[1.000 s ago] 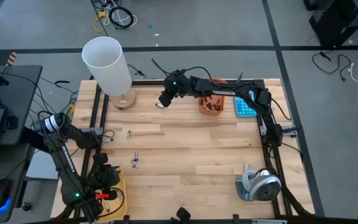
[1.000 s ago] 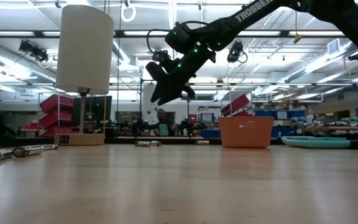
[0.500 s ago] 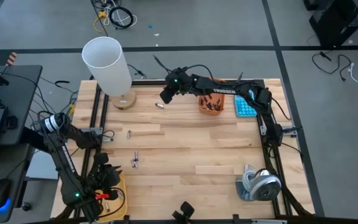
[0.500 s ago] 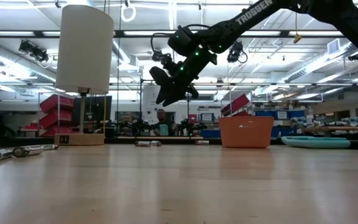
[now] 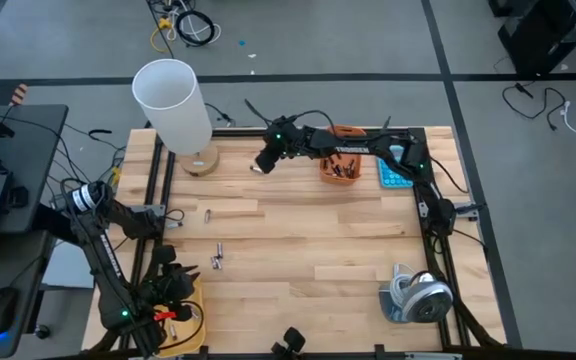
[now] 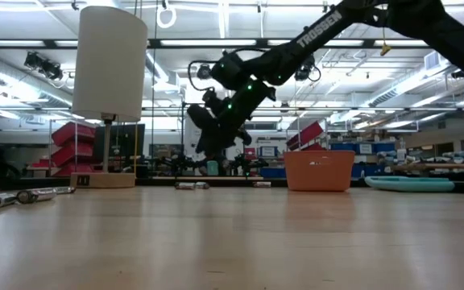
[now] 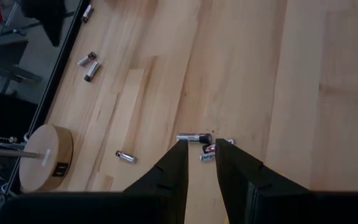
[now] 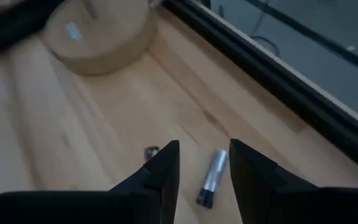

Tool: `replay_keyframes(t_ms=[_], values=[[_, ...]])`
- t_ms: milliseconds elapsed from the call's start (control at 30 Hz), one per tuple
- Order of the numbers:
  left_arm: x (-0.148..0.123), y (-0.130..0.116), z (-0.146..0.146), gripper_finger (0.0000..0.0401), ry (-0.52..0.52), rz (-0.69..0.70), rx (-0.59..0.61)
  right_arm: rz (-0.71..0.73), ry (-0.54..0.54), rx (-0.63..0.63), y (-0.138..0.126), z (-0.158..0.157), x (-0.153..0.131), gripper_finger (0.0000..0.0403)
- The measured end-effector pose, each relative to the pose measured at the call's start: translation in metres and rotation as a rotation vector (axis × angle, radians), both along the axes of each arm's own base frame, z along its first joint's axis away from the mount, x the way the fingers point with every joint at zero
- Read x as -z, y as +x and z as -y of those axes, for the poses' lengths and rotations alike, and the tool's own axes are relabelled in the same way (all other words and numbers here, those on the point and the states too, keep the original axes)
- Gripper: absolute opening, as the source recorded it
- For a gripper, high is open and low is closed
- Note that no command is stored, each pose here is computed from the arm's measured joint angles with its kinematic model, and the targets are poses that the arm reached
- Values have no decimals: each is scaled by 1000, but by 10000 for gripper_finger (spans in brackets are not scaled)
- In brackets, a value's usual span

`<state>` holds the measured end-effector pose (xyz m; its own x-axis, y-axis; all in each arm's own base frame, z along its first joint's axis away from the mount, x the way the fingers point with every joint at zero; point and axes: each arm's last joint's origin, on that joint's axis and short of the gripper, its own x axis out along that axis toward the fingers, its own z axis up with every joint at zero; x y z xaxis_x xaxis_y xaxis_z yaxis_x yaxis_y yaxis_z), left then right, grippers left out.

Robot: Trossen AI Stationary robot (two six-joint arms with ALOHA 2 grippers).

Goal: Sort batteries
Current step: Put the silver battery into the yellow bin

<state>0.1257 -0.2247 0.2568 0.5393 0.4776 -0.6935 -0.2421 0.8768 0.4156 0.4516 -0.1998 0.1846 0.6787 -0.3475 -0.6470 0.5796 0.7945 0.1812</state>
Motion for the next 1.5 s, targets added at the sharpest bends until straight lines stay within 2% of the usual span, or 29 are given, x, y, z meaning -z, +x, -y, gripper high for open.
replay_keyframes(t_ms=[133,200,300,567,767,900,1500], values=[[0,0,0,83,-2,2,0,75,-4,2,7,-3,-14,123],[0,0,0,83,-3,2,0,68,13,15,6,-2,-13,123],[0,0,0,83,-2,2,0,40,54,24,2,1,-5,123],[0,0,0,83,1,9,3,104,197,-22,1,3,-8,122],[-1,1,0,83,10,29,9,89,219,-9,0,2,-6,109],[-1,1,0,83,9,29,9,21,263,3,-4,0,-1,92],[-1,1,0,83,19,47,15,29,252,-4,-4,0,-1,85]])
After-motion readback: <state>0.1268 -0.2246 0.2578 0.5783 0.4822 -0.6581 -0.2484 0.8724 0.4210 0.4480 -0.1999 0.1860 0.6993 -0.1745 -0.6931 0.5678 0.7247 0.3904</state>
